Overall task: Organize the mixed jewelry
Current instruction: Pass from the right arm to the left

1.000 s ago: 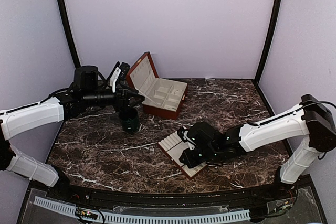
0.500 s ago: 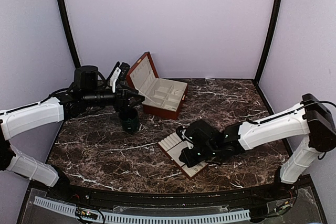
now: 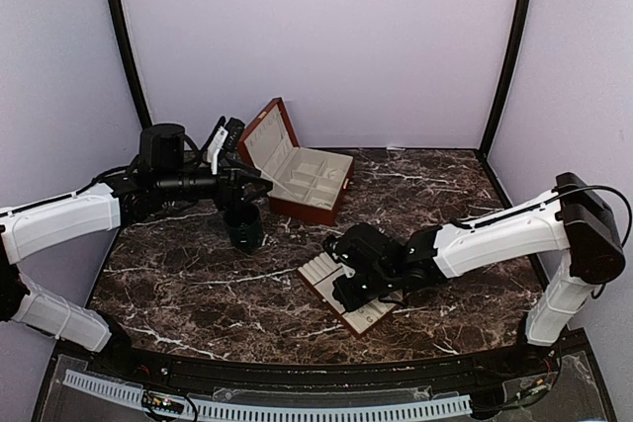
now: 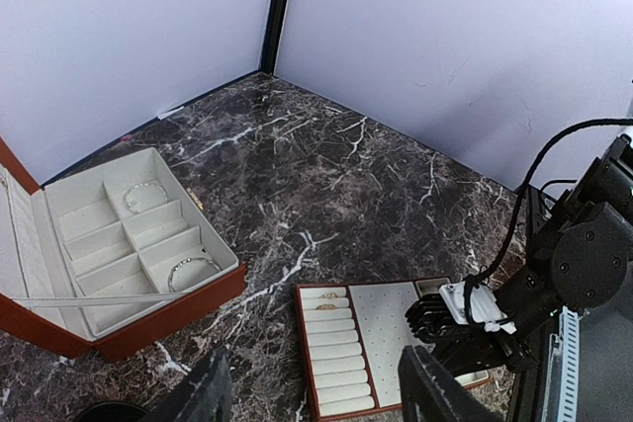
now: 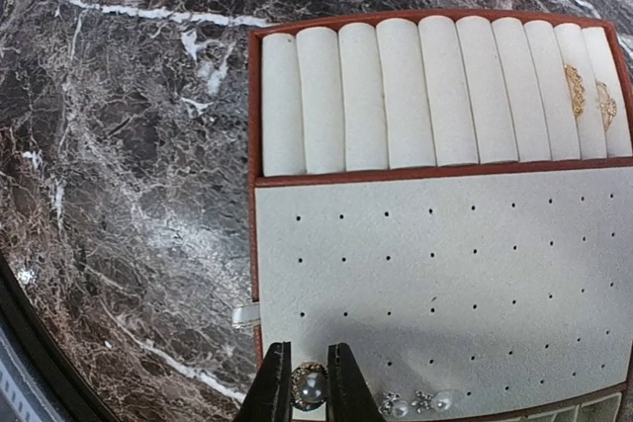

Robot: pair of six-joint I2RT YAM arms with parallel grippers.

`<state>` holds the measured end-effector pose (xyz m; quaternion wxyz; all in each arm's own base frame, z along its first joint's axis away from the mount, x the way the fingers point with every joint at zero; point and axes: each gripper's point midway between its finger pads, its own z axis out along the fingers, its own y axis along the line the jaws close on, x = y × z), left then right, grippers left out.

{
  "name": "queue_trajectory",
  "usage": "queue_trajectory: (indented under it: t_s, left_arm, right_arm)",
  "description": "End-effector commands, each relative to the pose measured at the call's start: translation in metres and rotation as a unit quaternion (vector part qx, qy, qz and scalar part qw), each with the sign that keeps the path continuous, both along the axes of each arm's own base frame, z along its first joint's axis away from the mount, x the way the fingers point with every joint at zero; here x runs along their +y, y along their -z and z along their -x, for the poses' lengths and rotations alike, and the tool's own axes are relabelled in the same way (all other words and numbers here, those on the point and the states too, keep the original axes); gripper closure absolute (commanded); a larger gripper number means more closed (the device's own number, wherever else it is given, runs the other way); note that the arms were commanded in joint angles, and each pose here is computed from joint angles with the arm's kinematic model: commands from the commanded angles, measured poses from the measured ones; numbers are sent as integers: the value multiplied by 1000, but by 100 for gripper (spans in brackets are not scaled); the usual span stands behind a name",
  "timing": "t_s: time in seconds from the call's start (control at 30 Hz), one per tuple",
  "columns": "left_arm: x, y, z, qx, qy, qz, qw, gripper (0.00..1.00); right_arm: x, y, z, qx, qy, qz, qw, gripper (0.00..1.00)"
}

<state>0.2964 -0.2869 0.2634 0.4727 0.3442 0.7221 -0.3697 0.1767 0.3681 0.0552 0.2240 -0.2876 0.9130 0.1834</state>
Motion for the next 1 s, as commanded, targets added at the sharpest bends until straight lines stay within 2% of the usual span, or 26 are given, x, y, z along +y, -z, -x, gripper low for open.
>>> queue_trajectory:
  t_s: [0.0, 0.47, 0.97]
  left_arm:
    - [3, -1, 2, 0, 0, 4, 1000, 41]
    - [2, 1, 2, 3, 1, 2, 1000, 41]
    - [1, 3, 2, 6, 4, 2, 1000, 41]
  right_arm:
    - [3, -5, -6, -19, 4, 12, 1000, 100]
    - [2, -3, -17, -24, 24, 24, 999, 100]
    - [0, 3, 1, -1, -21, 26, 999, 100]
